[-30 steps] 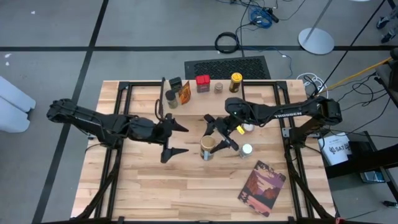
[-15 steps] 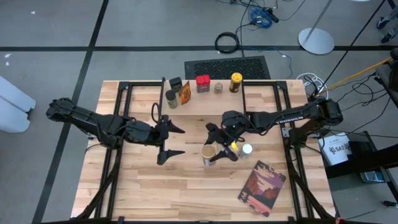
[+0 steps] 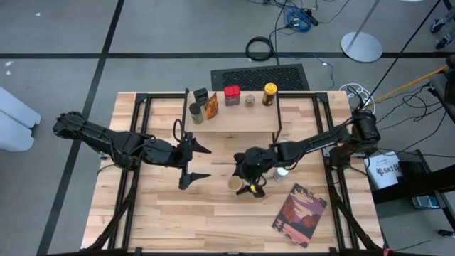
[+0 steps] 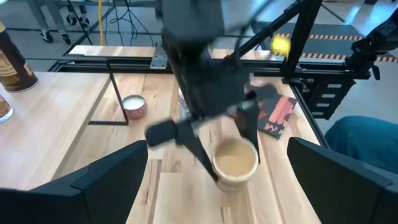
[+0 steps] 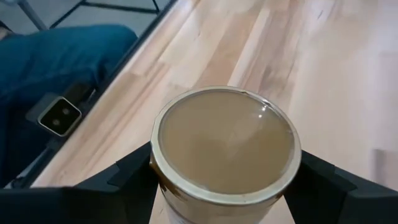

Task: Shelf spices
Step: Put the brown spice bottle on the table

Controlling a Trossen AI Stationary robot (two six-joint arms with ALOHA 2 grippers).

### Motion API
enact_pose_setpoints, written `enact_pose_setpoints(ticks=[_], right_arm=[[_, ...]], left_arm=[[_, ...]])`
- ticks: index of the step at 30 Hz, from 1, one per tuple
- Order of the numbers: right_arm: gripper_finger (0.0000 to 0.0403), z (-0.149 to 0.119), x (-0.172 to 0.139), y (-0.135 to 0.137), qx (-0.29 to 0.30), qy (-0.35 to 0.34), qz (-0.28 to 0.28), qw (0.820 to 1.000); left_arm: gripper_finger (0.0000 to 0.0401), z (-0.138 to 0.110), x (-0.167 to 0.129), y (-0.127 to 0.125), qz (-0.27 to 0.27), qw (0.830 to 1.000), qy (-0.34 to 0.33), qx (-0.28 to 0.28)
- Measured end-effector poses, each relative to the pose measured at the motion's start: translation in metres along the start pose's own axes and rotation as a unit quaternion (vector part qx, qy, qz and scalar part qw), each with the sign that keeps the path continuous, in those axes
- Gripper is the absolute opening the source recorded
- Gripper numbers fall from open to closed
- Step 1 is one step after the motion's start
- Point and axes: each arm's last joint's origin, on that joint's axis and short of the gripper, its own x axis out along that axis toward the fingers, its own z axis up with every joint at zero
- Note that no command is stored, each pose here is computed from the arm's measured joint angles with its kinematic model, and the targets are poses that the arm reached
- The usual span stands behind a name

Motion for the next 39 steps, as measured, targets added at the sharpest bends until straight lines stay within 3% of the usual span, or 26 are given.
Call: enact_pose_setpoints(ticks=[6, 14, 24, 39], right_arm=[[0.0264, -0.010, 0.025, 0.007, -0.012, 0.003, -0.005, 1.000], [0.0267, -0.015, 0.032, 0.016, -0.055, 0.019, -0.079, 0.995], [0.0274, -0.016, 0.034, 0.023, -0.063, 0.027, -0.089, 0.994], [0.0279, -0.016, 0.034, 0.022, -0.052, 0.024, -0.102, 0.993]], left_arm=[[0.0396, 0.000, 0.000, -0.002, -0.004, 1.000, 0.000, -0.006], [0.0396, -0.007, 0.002, -0.020, -0.031, 0.999, 0.019, -0.022], [0.0396, -0.035, 0.042, -0.043, -0.027, 0.996, 0.086, -0.001], [0.0396, -0.066, 0.086, -0.052, 0.009, 0.991, 0.130, 0.015]])
